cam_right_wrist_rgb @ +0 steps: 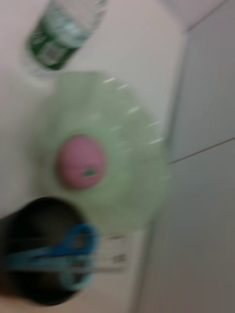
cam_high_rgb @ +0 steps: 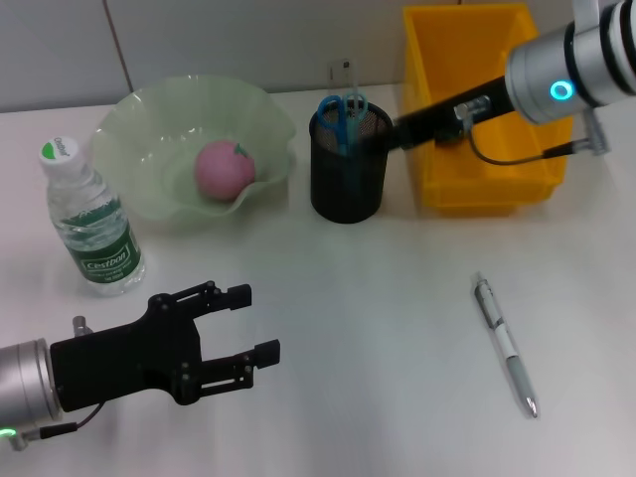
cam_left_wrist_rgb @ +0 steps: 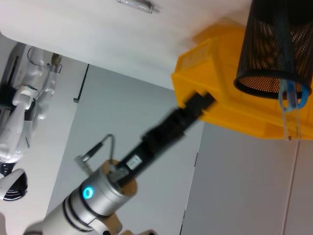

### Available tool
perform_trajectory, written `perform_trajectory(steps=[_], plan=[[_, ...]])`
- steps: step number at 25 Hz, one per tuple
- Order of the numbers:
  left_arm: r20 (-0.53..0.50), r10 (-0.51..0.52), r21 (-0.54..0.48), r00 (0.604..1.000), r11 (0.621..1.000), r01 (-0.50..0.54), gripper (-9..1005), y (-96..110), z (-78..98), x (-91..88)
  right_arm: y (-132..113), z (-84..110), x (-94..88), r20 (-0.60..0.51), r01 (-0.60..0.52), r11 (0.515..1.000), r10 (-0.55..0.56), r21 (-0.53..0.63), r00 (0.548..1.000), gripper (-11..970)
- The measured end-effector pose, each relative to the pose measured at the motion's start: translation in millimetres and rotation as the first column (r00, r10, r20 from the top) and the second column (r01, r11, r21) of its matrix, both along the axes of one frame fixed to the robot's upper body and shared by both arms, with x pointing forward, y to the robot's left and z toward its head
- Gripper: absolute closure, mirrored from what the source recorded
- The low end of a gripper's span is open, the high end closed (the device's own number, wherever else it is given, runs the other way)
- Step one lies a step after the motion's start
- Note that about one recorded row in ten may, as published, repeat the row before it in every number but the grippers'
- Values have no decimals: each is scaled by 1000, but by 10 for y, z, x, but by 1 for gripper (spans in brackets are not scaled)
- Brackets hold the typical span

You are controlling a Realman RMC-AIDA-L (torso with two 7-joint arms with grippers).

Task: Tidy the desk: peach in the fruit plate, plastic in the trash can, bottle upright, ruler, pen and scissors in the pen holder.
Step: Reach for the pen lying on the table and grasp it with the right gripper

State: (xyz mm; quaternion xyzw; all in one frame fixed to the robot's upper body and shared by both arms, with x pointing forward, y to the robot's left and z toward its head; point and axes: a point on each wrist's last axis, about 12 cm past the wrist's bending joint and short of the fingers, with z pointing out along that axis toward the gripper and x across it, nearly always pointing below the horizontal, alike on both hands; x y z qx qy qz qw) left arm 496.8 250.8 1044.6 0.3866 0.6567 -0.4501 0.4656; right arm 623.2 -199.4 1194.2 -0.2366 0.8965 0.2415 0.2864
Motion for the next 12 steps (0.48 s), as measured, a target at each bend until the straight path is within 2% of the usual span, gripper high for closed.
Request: perform_trajectory(steps=[2,3,4,8,9,10,12], plan=[[2,-6,-4,1000,1000,6,203,-4,10,1,4,58,-46,-80,12,998,-17,-64,997,206],[6,-16,-12,1000,1000,16,202,-5,28,-2,1,94,-80,-153,19,991,-39,-132,987,206],[6,-16,-12,1000,1000,16,202,-5,28,-2,1,94,-80,-153,19,991,-39,-132,987,206],[12,-35,-30,999,999,36,202,-8,61,-12,-71,70,-110,-292,56,965,-132,-255,947,207],[12,-35,-30,999,999,36,202,-8,61,-12,-71,70,-110,-292,56,965,-132,-255,947,207],[12,-35,-30,999,999,36,202,-8,61,-12,-127,22,-113,-333,76,949,-181,-306,925,207],[18,-33,-26,999,999,33,202,7,69,-8,-162,-17,-119,-356,84,941,-206,-328,911,207]])
